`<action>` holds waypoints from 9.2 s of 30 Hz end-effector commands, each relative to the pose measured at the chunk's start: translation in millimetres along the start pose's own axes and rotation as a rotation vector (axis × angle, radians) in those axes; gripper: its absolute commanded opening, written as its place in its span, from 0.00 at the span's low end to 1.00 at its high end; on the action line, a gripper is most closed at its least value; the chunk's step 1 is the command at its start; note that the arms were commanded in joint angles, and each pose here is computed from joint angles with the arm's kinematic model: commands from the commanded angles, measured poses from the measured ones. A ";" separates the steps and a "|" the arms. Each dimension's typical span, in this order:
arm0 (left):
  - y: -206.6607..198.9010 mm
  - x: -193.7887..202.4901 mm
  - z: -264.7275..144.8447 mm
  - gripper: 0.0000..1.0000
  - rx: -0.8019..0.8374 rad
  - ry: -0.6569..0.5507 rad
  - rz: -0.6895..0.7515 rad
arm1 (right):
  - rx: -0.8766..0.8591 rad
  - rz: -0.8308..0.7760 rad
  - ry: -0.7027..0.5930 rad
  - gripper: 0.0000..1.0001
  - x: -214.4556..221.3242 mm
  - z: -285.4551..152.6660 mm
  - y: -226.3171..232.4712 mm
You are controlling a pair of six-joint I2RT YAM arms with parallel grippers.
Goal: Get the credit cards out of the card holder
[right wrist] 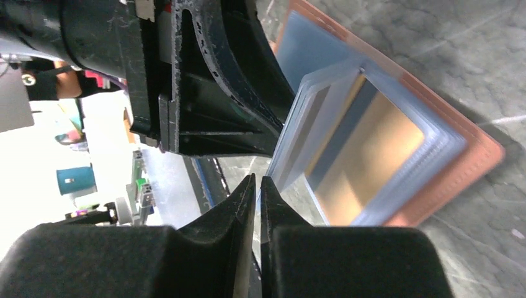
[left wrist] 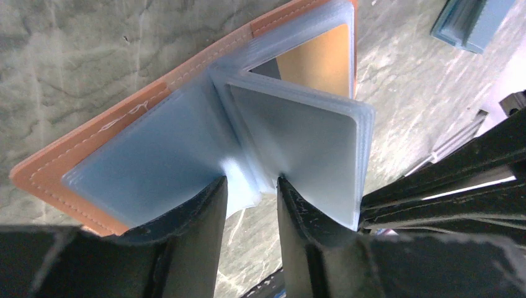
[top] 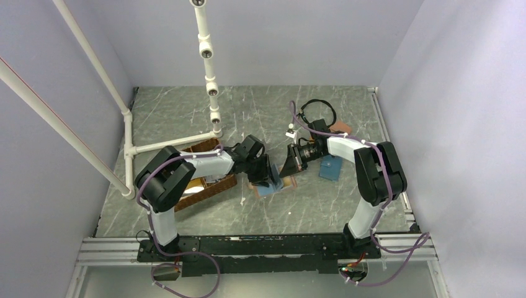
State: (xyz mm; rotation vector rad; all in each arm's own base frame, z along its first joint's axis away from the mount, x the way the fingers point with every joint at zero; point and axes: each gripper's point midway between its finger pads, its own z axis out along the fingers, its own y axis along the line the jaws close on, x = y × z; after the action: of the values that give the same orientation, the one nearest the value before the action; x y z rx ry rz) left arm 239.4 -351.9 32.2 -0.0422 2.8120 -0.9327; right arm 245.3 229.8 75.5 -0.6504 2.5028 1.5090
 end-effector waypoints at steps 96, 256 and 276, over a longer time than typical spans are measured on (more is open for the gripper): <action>-87.9 -47.3 -62.7 0.00 0.684 -0.155 0.012 | -0.376 0.096 -0.140 0.34 -23.4 -30.3 40.0; -65.2 -55.0 -218.2 0.87 0.567 -0.483 0.095 | -0.454 -0.289 -0.063 0.00 -34.2 -42.0 113.9; -101.9 -43.9 -179.6 0.33 0.705 -0.313 0.164 | -0.521 -0.253 -0.048 0.00 -34.7 -35.3 127.7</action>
State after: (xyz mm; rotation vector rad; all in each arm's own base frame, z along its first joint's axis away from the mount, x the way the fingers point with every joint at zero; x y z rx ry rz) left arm 249.2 -311.7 210.1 0.0099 2.1469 -1.5451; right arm 225.3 257.9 192.5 -0.9104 1.9927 2.0286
